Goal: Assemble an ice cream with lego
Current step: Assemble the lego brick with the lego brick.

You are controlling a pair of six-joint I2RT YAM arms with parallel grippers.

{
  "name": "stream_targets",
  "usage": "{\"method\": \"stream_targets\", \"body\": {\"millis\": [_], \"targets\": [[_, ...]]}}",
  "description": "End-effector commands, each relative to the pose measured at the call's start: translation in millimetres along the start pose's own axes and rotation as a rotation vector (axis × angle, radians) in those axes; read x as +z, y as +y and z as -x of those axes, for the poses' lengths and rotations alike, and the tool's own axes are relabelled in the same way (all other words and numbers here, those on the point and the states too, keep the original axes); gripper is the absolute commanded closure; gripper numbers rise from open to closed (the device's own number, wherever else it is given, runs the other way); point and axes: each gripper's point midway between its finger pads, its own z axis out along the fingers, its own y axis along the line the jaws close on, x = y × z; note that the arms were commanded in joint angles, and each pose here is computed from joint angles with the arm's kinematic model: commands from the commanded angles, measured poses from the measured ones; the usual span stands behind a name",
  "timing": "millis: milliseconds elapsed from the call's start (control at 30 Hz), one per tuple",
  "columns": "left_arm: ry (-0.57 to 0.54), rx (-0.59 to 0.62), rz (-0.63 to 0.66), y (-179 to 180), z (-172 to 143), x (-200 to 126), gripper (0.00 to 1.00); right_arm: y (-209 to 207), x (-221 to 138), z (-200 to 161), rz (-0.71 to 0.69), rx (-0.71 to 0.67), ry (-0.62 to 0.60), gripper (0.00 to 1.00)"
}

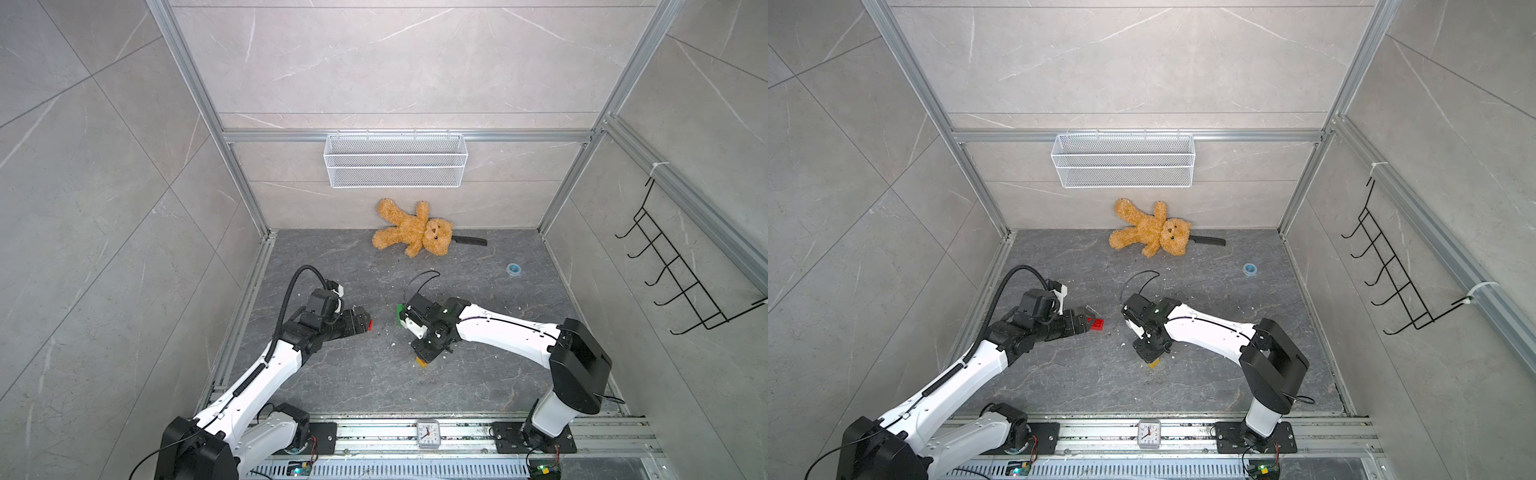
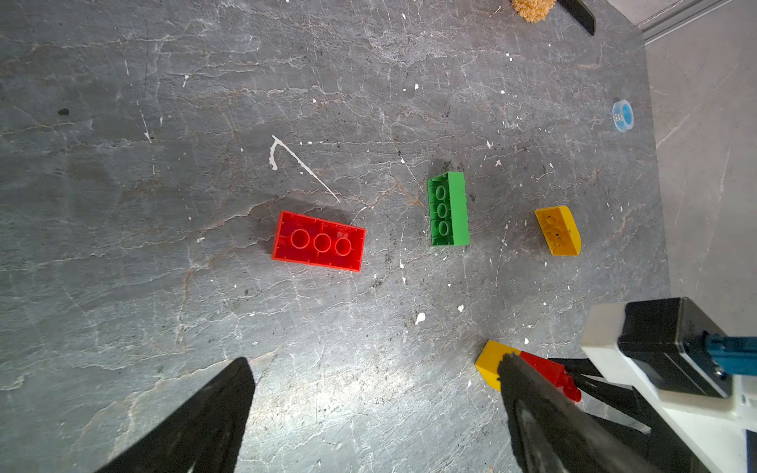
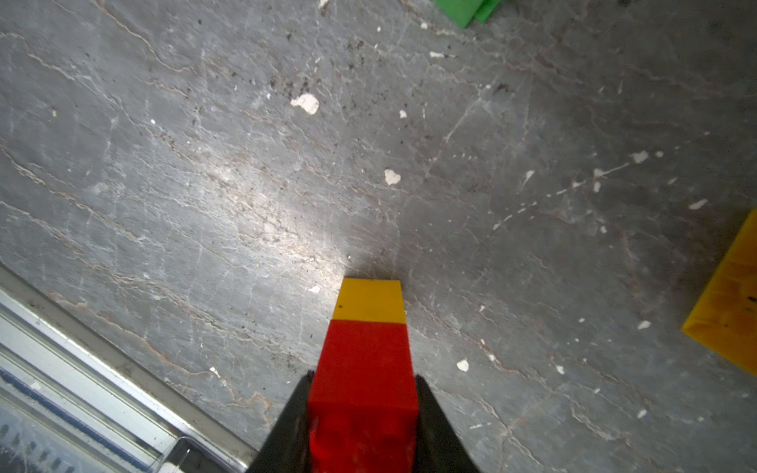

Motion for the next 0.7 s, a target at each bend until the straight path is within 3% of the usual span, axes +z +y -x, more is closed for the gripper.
{"method": "stream_targets", "body": {"millis": [0,200,267,333,667], "targets": [[-0.036,0.029,-0.014,-7.0,9.0,-10.3,0.04,3.2,85.9,-62.2,0.026,0.025,0.283,1.0],[-0.028,0.025,-0.005,-5.7,7.1,-13.2,0.04,1.2,72.1,-48.2,0.0,0.05,0.239,1.0],[-0.031,0.027,-0.007,-6.8,8.2,-15.5,0.04,0.8,65.6,-42.9,-0.005,0.047,0.218,0.92],[-0.038,0.027,-0.003,-6.3,9.3,-17.6,0.04,0.3,55.4,-33.7,-0.013,0.041,0.183,0.74],[-0.043,0.022,0.01,-2.7,7.1,-19.5,0.04,-4.7,10.3,-5.5,-0.059,0.04,0.06,0.36]]}}
